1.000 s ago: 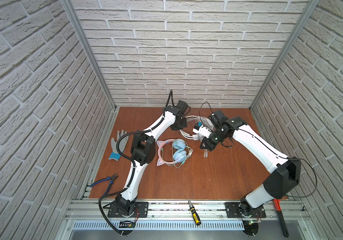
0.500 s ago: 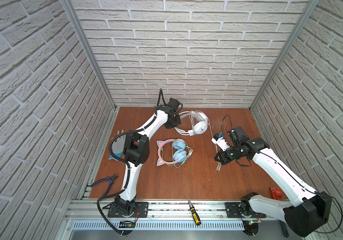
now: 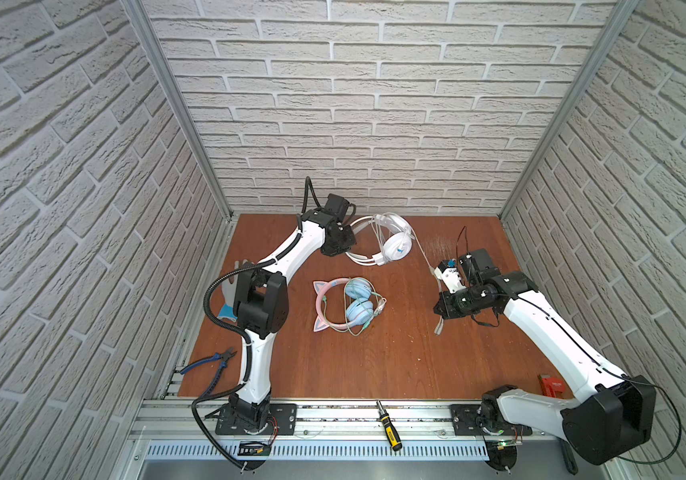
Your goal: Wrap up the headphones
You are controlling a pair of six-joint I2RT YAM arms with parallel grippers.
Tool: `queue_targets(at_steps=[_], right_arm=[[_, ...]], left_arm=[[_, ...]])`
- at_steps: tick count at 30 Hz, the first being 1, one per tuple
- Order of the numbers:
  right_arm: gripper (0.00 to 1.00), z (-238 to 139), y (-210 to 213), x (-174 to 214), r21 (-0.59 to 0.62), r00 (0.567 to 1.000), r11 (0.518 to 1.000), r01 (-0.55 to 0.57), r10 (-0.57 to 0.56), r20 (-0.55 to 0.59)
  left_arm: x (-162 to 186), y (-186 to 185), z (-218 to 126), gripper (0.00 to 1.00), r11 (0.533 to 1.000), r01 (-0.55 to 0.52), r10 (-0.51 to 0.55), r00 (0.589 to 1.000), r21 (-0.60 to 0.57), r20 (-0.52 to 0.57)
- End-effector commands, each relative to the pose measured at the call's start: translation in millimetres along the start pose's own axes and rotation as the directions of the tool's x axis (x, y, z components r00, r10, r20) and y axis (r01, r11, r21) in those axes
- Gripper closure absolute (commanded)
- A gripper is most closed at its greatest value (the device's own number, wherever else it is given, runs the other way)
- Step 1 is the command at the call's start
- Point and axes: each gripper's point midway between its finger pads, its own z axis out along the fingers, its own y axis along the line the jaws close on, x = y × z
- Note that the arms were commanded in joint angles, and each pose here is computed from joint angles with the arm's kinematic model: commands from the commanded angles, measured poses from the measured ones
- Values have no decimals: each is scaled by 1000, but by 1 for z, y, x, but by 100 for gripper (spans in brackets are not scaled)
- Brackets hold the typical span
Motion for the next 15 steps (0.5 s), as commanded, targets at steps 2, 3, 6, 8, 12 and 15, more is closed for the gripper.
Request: queue_targets(at_steps=[2, 3, 6, 8, 12, 15], right_arm=[[94, 9, -7, -8, -23, 998, 997, -67, 67, 5], [94, 11, -9, -9, -21, 997, 997, -77, 77, 0], [94, 17, -11, -16, -50, 994, 993, -105, 105, -7], [94, 22, -8, -20, -79, 994, 991, -111, 110, -17], [94, 35, -10, -18, -87, 989, 988, -128, 121, -81], [95, 41, -16, -21, -62, 988, 988, -140, 135, -80]], left_arm=[[-25, -21, -39, 100, 987, 34, -49, 995, 158, 89], [-26, -19, -40, 100, 986, 42, -56, 994, 161, 88], [-25, -12, -43, 100, 984, 59, -74, 994, 166, 86], [-26, -10, -45, 100, 978, 83, -101, 991, 193, 84], [-30, -11, -49, 100, 961, 121, -145, 987, 250, 77], [-31, -14, -49, 100, 953, 128, -150, 987, 275, 61]])
